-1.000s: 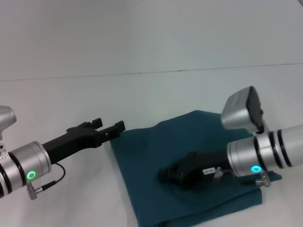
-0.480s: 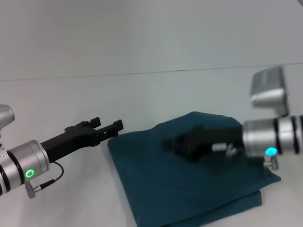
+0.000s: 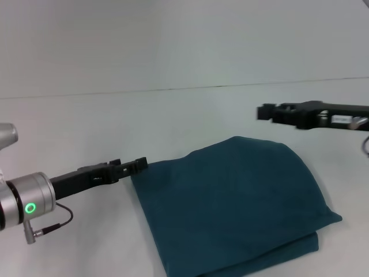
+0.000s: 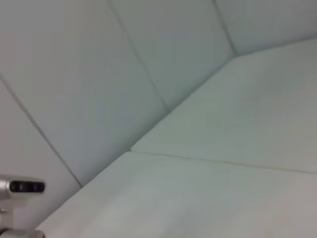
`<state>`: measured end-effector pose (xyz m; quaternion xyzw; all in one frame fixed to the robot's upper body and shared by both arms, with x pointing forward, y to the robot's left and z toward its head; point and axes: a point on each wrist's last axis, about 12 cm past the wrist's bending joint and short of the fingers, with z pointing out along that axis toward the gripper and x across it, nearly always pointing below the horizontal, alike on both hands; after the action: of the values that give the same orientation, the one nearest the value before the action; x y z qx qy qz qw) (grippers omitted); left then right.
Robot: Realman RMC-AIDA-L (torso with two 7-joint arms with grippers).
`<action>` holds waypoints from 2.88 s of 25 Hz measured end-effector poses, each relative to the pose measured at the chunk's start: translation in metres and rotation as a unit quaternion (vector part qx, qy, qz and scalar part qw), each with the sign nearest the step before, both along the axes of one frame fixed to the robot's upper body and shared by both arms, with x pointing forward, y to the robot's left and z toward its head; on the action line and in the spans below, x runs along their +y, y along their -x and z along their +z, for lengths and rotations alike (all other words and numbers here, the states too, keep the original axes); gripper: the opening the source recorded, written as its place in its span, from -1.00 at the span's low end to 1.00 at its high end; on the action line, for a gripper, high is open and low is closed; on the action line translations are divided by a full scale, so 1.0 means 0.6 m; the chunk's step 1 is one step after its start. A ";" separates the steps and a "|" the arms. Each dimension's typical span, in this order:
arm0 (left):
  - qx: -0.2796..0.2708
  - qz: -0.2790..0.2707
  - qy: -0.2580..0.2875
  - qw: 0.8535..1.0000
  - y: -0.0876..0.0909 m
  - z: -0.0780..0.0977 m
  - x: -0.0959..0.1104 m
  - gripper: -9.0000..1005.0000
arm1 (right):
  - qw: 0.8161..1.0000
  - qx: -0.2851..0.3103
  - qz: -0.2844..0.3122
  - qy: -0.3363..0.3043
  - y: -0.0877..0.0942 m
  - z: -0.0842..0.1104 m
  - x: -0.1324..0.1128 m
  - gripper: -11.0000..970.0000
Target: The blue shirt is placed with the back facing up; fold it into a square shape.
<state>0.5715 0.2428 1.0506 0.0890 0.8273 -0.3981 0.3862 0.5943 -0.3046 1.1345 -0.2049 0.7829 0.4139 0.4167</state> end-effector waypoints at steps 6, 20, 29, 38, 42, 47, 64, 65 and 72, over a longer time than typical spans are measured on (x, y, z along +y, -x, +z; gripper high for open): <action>0.044 -0.012 -0.015 0.999 -0.014 0.010 -0.005 0.65 | 1.000 -0.011 -0.019 -0.002 0.006 0.014 -0.026 -0.30; 0.077 -0.040 -0.064 0.994 -0.022 0.005 -0.025 0.64 | 1.000 -0.013 -0.020 0.004 0.008 0.013 -0.030 0.47; 0.076 -0.058 -0.072 0.993 -0.021 0.005 -0.040 0.63 | 1.000 -0.012 -0.019 0.005 0.009 0.012 -0.031 0.47; 0.072 -0.068 -0.075 0.992 -0.022 0.005 -0.051 0.62 | 1.000 -0.012 -0.019 0.005 0.009 0.011 -0.030 0.46; 0.067 -0.070 -0.078 0.992 -0.024 0.007 -0.054 0.62 | 1.000 -0.013 -0.019 0.005 0.009 0.011 -0.029 0.46; 0.057 -0.066 -0.091 0.992 -0.031 0.008 -0.057 0.62 | 1.000 -0.013 -0.017 0.004 0.009 0.010 -0.028 0.46; 0.053 -0.062 -0.098 0.992 -0.035 0.009 -0.059 -0.48 | 1.000 -0.014 -0.018 0.003 0.008 0.009 -0.024 0.46; 0.052 -0.060 -0.099 0.992 -0.036 0.009 -0.057 -0.51 | 1.000 -0.015 -0.017 0.003 0.009 0.008 -0.023 0.46; 0.035 -0.056 -0.106 0.992 -0.055 0.025 -0.060 -0.81 | 1.000 -0.019 -0.013 0.001 0.011 0.000 -0.010 0.46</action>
<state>0.6042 0.2067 1.0654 0.1621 0.8715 -0.3320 0.3225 0.5880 -0.3106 1.1342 -0.2028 0.7778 0.4041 0.4366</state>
